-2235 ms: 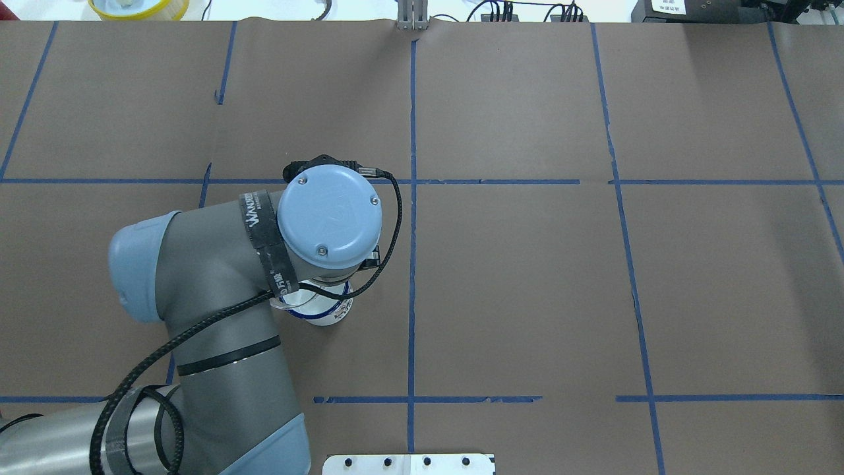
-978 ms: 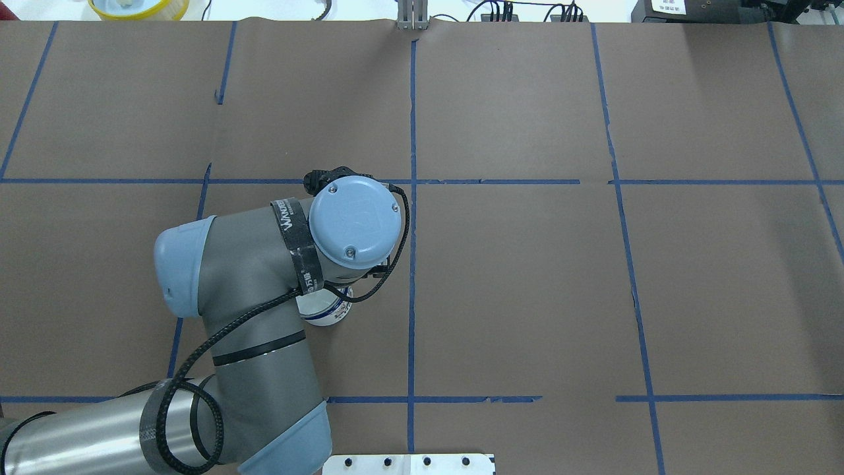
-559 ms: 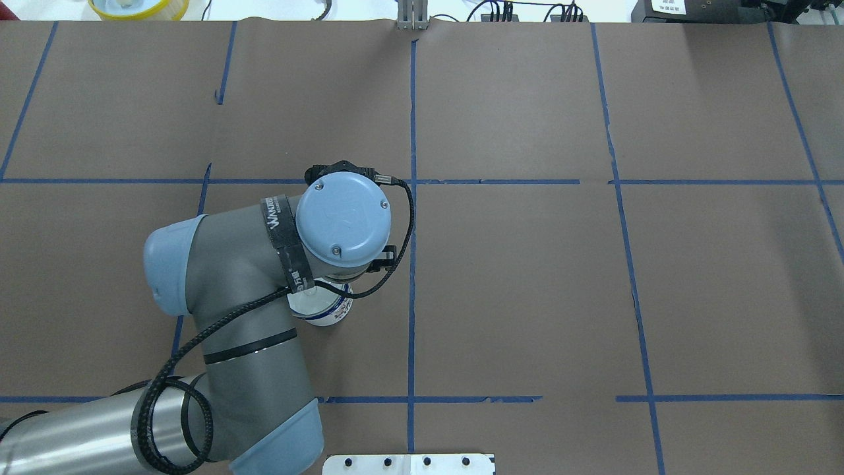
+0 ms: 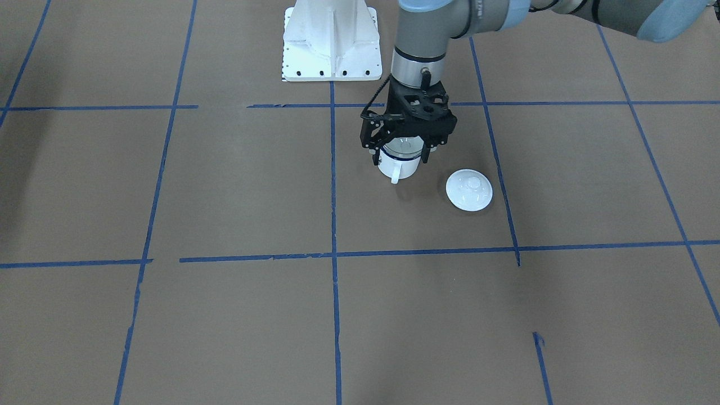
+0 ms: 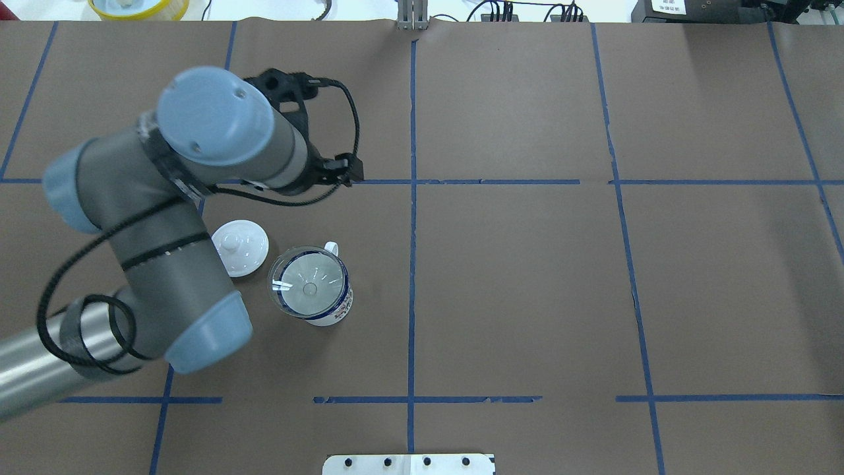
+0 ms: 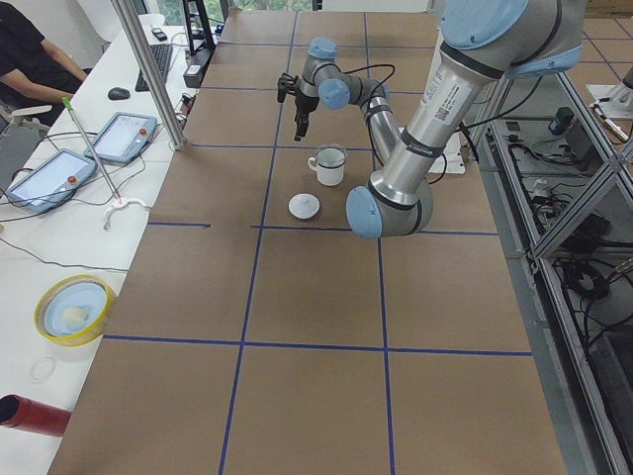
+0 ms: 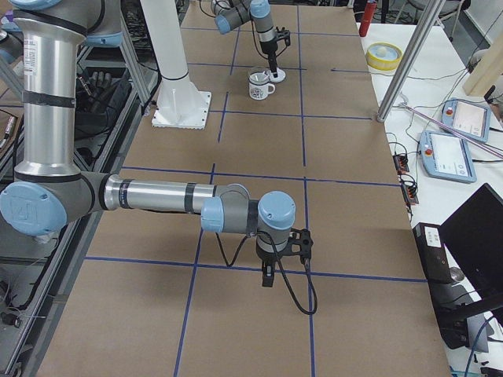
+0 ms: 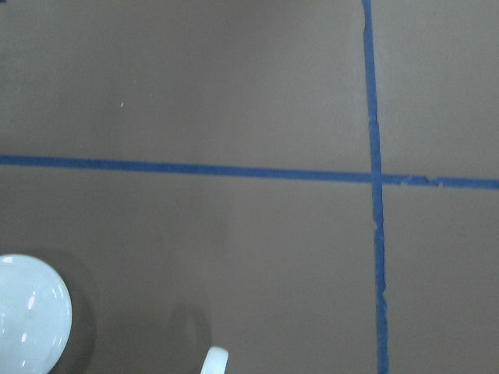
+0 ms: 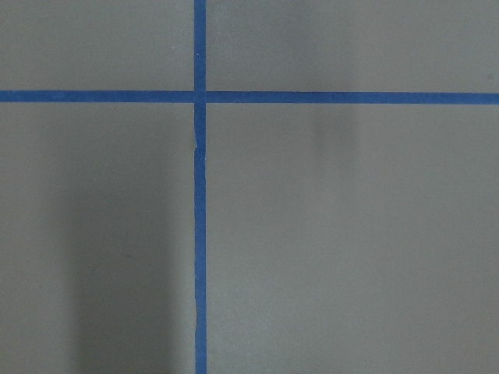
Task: Place funnel on cup
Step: 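Open the left gripper and withdraw it away from the mug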
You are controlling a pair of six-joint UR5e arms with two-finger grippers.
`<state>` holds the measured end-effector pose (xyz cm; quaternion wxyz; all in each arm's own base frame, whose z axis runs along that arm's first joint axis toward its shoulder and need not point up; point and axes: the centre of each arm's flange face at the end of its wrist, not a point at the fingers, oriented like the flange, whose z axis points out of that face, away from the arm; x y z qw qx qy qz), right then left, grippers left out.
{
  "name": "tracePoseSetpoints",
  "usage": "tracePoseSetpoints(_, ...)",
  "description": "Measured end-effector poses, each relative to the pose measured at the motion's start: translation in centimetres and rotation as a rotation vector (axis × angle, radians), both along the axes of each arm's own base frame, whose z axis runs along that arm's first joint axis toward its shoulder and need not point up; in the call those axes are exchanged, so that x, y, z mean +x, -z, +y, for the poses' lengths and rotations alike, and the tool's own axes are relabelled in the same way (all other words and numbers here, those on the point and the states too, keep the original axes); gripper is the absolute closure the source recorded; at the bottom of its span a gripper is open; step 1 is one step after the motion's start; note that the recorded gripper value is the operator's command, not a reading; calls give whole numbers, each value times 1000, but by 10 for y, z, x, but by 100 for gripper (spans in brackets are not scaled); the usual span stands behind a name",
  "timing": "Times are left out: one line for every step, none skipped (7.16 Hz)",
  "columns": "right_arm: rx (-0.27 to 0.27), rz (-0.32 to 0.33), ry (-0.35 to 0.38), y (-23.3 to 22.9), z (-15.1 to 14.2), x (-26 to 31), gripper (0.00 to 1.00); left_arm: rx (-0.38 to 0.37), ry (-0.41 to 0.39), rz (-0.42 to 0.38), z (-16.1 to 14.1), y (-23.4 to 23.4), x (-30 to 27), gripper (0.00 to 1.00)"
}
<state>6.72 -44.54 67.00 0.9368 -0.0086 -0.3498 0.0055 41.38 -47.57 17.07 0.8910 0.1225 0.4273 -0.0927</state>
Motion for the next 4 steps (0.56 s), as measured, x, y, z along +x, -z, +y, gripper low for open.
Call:
tracePoseSetpoints(0, 0, 0, 0, 0, 0, 0, 0, -29, 11, -35, -18, -54, 0)
tracePoseSetpoints(0, 0, 0, 0, 0, 0, 0, 5, -57, 3, -66, -43, -114, 0)
tracePoseSetpoints(0, 0, 0, 0, 0, 0, 0, 23, -101, -21, -90, -78, -181, 0)
tracePoseSetpoints(0, 0, 0, 0, 0, 0, 0, 59, -165, -61, -101, -128, -241, 0)
